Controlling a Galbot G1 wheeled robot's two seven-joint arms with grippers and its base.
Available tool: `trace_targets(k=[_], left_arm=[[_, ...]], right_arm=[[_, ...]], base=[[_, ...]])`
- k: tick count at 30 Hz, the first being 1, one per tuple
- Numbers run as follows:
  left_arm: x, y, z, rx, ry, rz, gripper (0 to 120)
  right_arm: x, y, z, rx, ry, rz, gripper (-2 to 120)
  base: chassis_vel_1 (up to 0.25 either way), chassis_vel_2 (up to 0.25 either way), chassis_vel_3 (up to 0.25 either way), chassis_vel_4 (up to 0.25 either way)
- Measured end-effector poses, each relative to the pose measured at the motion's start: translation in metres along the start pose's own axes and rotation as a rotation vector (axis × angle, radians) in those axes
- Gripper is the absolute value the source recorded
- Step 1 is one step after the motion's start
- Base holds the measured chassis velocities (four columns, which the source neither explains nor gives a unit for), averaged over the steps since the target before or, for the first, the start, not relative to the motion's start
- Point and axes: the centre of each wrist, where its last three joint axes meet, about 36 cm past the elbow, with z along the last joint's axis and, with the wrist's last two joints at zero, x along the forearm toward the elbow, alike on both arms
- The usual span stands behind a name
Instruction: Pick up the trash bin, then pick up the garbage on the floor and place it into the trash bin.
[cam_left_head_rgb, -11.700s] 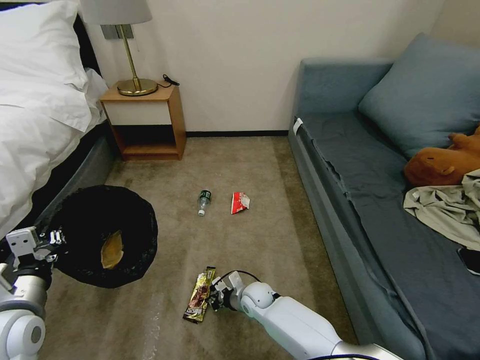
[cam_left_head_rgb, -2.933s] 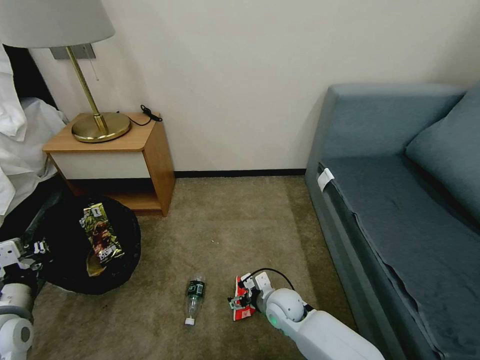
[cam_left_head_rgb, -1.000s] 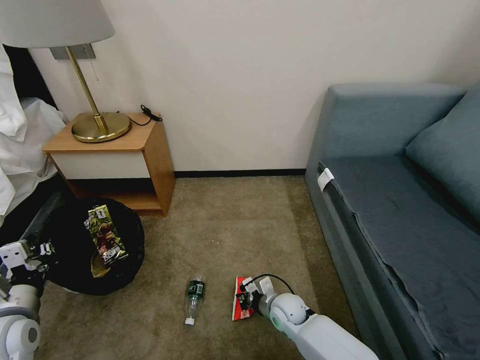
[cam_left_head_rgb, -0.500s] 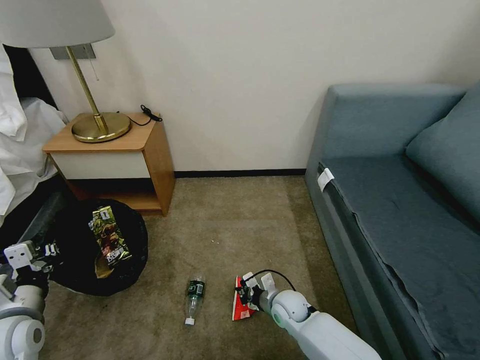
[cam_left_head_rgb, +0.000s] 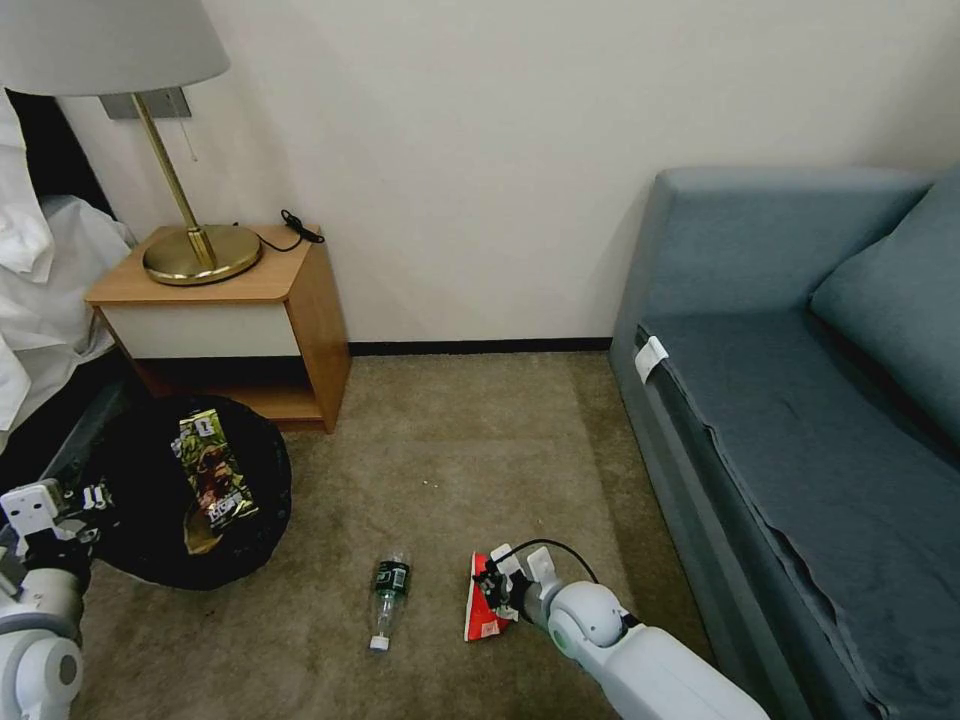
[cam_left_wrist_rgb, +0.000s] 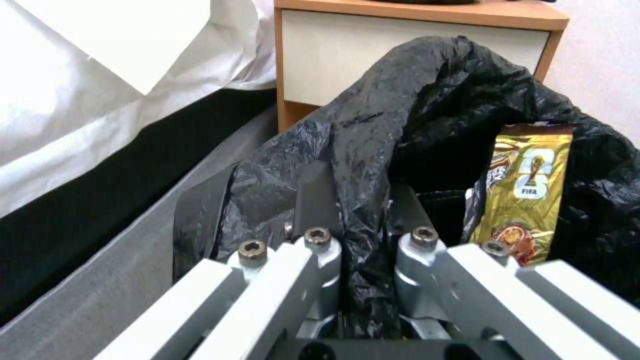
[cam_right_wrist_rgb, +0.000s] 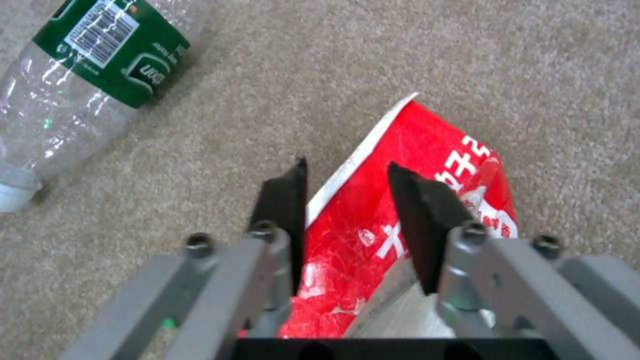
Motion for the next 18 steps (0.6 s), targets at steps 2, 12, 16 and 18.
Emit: trace_targets(k=[2, 12, 16, 18], left_arm=[[-0.0001, 0.0001, -0.0003, 0.0, -0.001, 0.001, 5], [-0.0006, -0.0002, -0.0008, 0.0, 0.0, 0.003, 5], [-0.0008, -0.0003, -0.0002, 0.0, 0.001, 0.004, 5], [-0.0009, -0.0004, -0.0001, 0.001, 0.002, 0.004, 5]], right_arm=[[0.0, 0.0004, 0.0009, 0.001, 0.001, 0.0, 42], [0.0009, 0.0, 0.0031, 0.007, 0.002, 0.006, 77], [0.0017, -0.0015, 0.0031, 0.011, -0.004, 0.011, 91], [0.0022, -0.0018, 0.0025, 0.012, -0.006, 0.011, 92]], base=[[0.0, 0.0, 0.0, 0.0], [0.0, 0.0, 0.0, 0.0], [0.0, 0.0, 0.0, 0.0], [0.0, 0.0, 0.0, 0.0]])
